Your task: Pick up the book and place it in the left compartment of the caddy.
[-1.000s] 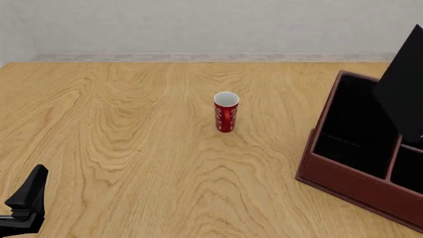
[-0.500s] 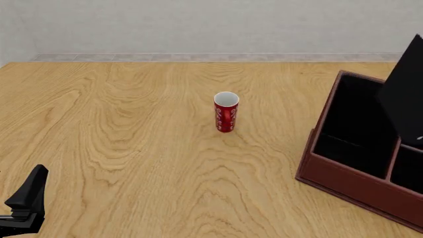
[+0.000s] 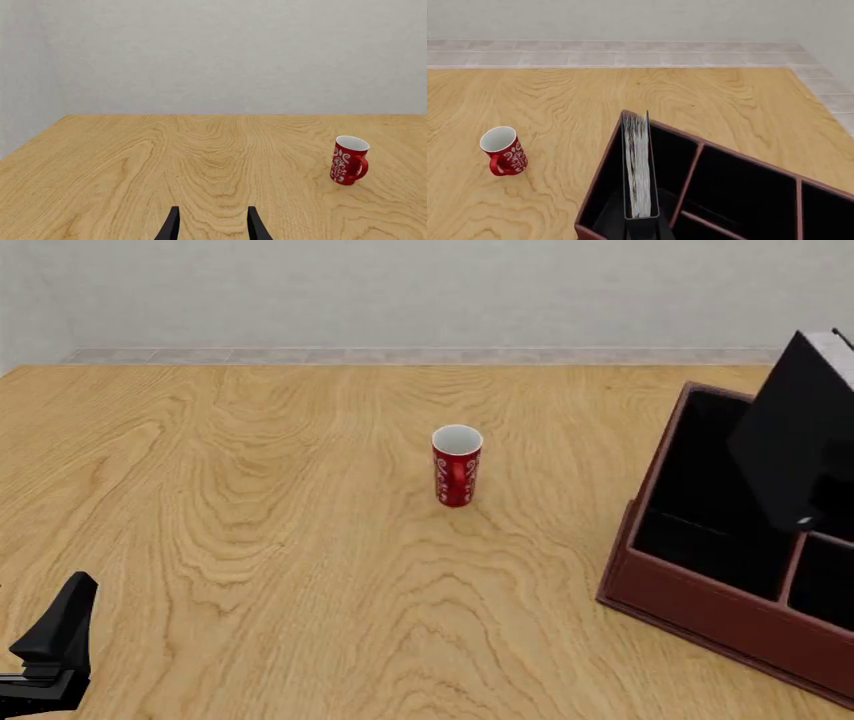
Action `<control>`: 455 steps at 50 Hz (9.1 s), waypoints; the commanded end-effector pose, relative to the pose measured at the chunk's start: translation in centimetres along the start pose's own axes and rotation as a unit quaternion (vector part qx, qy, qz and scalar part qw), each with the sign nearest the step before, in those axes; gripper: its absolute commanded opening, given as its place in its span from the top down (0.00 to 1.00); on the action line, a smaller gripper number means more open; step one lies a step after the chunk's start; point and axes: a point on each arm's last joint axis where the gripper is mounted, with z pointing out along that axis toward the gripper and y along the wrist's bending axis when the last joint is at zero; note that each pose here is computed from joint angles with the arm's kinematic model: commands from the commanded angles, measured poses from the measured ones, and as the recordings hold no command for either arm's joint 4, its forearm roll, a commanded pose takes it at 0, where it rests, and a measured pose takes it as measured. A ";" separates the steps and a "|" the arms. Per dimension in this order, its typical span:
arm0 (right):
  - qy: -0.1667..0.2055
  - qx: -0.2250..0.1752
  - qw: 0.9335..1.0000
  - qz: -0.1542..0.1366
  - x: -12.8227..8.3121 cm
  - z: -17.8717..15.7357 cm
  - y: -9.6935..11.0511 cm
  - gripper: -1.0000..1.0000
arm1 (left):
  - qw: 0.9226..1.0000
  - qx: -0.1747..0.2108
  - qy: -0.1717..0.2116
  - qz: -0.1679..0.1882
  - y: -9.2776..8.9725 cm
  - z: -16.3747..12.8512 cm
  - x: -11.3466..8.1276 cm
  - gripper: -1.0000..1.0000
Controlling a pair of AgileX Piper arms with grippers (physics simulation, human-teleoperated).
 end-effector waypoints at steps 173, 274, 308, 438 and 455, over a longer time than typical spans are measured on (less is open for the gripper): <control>0.061 -0.001 0.997 0.045 10.9 9.8 0.6 1.00 | 1.000 0.000 0.000 0.000 0.0 0.0 0.0 0.00; 0.074 -0.005 0.996 0.055 12.1 10.5 0.9 0.00 | 1.000 0.000 0.000 0.000 0.0 0.0 0.0 0.00; 0.052 -0.026 0.997 0.050 9.4 8.6 1.6 0.00 | 1.000 0.000 0.000 0.000 0.0 0.0 0.0 0.00; -0.107 -0.113 0.988 -0.006 5.4 -5.4 1.8 0.00 | 1.000 0.000 0.000 0.000 0.0 0.0 0.0 0.00; -0.131 -0.122 0.984 -0.006 6.0 -7.2 1.5 0.00 | 1.000 0.000 0.000 0.000 0.0 0.0 0.0 0.00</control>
